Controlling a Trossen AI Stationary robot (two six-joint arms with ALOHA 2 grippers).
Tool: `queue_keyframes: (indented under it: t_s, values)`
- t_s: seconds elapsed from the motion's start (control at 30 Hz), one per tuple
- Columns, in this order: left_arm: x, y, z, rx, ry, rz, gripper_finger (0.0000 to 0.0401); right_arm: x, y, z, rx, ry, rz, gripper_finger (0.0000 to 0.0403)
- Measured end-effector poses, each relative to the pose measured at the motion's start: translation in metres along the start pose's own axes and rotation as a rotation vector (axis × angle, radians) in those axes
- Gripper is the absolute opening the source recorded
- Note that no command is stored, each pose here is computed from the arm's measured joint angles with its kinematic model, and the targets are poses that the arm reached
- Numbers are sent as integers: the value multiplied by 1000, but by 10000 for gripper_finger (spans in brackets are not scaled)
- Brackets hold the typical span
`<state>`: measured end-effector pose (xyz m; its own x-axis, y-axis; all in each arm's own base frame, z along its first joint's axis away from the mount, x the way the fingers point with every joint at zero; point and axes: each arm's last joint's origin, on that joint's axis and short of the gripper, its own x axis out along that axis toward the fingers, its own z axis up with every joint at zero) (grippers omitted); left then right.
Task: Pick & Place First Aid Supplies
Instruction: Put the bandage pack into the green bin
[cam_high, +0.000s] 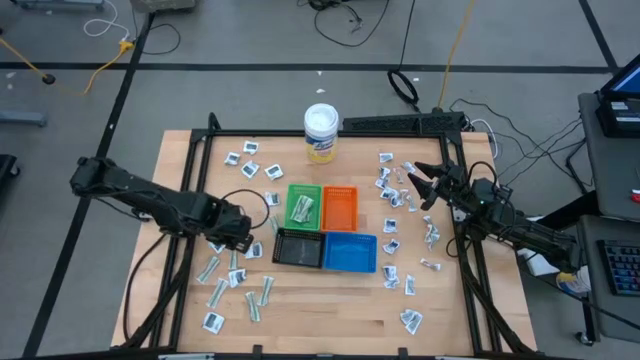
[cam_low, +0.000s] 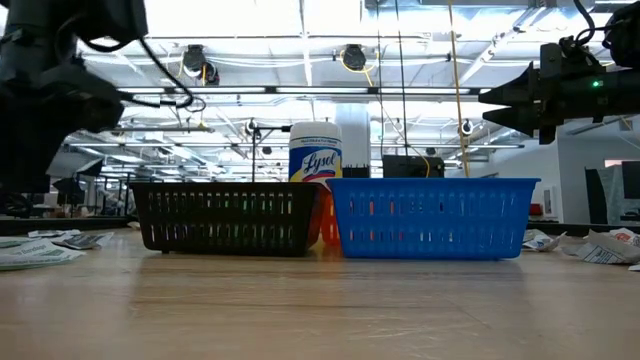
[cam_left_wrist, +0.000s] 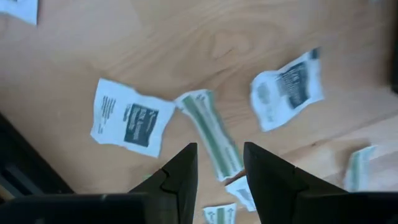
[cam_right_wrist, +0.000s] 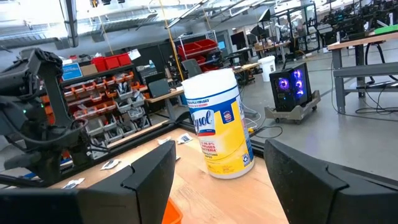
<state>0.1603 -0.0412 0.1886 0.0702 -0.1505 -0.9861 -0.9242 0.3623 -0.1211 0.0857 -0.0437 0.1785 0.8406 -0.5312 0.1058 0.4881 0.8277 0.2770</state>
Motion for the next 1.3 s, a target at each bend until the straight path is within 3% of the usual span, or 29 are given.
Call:
queue_keyframes:
  t_s: [0.33, 0.6, 0.97, 1.1, 1.3]
  values:
    - [23, 4, -3, -53, 16, 98, 158, 0, 0, 0, 0, 0, 0, 242]
    - [36, -9, 0, -82, 25, 67, 173, 0, 0, 0, 0, 0, 0, 242]
    - [49, -14, 3, -98, 17, 114, 173, 0, 0, 0, 0, 0, 0, 242]
    - [50, -17, 3, -84, 23, 87, 148, 0, 0, 0, 0, 0, 0, 242]
    - [54, -15, 2, -68, 32, 75, 71, 0, 0, 0, 0, 0, 0, 243]
